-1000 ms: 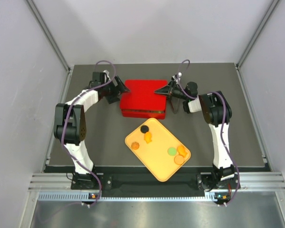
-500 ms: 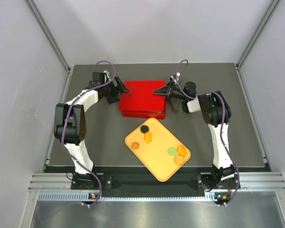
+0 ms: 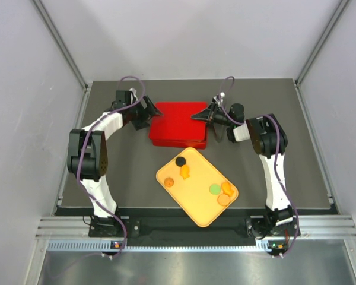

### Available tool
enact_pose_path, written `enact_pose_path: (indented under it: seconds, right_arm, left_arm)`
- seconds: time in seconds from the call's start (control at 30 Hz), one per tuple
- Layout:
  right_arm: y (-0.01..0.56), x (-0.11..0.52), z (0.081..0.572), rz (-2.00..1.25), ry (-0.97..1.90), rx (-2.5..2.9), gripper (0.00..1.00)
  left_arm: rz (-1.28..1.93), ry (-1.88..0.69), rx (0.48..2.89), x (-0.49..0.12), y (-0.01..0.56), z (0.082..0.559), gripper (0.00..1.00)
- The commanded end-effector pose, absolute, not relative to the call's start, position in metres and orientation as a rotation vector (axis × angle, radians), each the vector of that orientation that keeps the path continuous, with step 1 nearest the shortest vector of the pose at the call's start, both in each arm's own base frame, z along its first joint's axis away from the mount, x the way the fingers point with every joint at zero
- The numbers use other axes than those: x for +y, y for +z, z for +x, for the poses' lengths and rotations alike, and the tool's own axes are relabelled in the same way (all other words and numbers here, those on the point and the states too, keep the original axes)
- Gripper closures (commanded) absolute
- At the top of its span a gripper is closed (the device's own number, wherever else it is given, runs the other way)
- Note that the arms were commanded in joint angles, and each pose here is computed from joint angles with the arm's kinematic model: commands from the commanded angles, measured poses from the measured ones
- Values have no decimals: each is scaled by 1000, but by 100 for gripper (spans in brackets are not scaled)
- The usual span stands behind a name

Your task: Pack the cookies

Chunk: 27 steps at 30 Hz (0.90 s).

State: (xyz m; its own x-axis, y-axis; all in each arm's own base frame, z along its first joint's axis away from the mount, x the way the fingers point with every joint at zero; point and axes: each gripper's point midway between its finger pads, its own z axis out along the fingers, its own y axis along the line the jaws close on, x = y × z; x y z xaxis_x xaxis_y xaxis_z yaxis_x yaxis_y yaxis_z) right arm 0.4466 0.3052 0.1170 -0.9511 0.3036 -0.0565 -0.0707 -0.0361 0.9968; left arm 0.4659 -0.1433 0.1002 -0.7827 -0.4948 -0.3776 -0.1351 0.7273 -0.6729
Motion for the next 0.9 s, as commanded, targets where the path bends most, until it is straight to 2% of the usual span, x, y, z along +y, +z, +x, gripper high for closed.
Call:
enact_pose_path:
  seconds: [0.0, 0.43, 0.87]
  right_arm:
    - [122, 309, 449, 183, 2053, 1933, 89]
    - [118, 296, 448, 219, 2043, 1925, 78]
    - [119, 273, 446, 254, 2023, 1902, 75]
  left_arm:
    - [-455, -841, 2377, -140, 99, 472, 2]
    - [-456, -816, 2412, -143, 88, 471, 4]
    - [-446, -791, 2432, -146, 83, 471, 4]
